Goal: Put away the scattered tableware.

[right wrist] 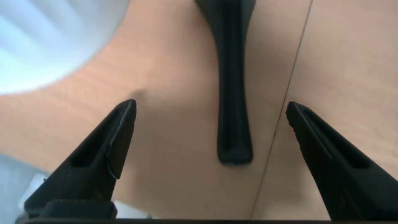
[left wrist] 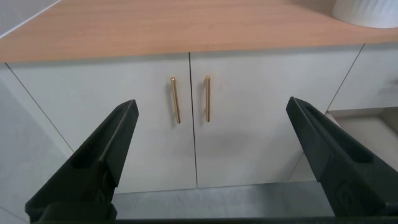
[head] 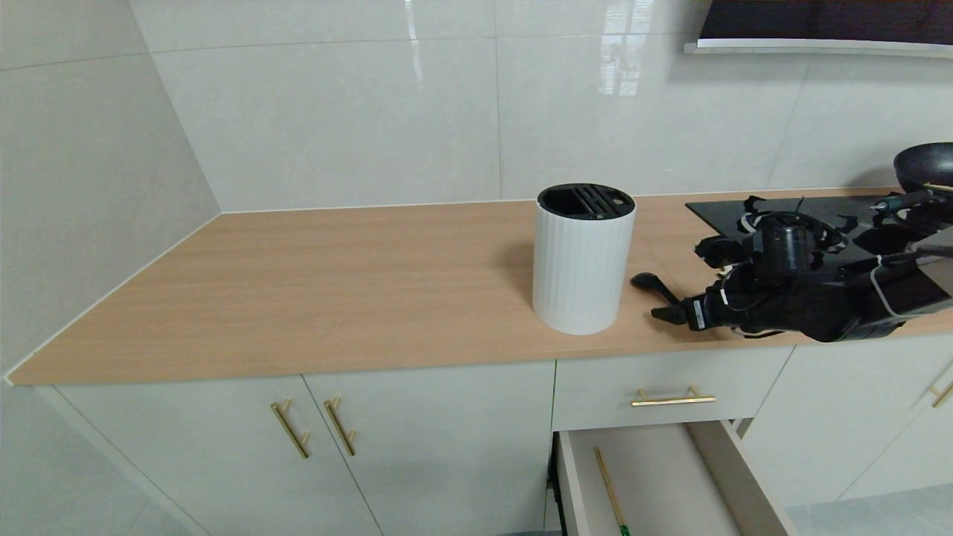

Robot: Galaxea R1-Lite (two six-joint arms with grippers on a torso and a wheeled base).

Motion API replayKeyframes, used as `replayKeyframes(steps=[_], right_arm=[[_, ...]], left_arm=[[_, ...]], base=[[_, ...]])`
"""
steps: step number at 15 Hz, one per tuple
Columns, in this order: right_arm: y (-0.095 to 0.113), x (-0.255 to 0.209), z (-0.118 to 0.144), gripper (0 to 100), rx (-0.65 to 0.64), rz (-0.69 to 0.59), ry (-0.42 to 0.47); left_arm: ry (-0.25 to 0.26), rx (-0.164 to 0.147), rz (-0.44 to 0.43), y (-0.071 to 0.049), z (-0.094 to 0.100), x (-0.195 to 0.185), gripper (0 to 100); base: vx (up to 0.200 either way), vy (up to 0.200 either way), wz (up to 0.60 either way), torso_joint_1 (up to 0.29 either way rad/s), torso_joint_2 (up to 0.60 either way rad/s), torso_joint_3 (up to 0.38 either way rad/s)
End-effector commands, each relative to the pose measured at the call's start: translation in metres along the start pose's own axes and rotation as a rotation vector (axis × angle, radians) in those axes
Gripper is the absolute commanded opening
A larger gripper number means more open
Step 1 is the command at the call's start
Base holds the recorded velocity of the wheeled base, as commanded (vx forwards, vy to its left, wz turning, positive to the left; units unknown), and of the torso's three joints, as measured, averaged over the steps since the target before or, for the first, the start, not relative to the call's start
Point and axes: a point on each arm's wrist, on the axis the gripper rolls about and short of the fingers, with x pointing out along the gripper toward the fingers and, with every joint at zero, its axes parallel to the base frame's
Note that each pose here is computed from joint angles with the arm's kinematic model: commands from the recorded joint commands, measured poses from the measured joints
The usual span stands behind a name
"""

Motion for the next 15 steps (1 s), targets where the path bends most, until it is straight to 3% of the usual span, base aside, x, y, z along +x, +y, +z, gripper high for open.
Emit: replayKeyframes(steps=[1, 7, 8, 15], right_arm=[[0.000, 0.002, -0.002, 100, 0.001, 0.002, -0.001], [-0.001, 0.011, -0.011, 100, 0.002, 0.000, 0.019], [-0.001, 0.012, -0.012, 0, 0.003, 0.001, 0.022], [-0.001, 0.013, -0.014, 0, 0.002, -0.007, 0.029]], left_arm=[[0.001, 0.000, 0.000, 0.000, 0.000, 0.000, 100], [0.001, 0.000, 0.000, 0.000, 0.000, 0.000, 100], [0.001, 0.000, 0.000, 0.000, 0.000, 0.000, 100], [0.001, 0.000, 0.000, 0.000, 0.000, 0.000, 100]], base=[[0.000, 0.000, 0.00, 0.000, 0.00, 0.000], [0.000, 0.000, 0.00, 0.000, 0.00, 0.000], [0.000, 0.000, 0.00, 0.000, 0.00, 0.000], [0.000, 0.000, 0.00, 0.000, 0.00, 0.000]])
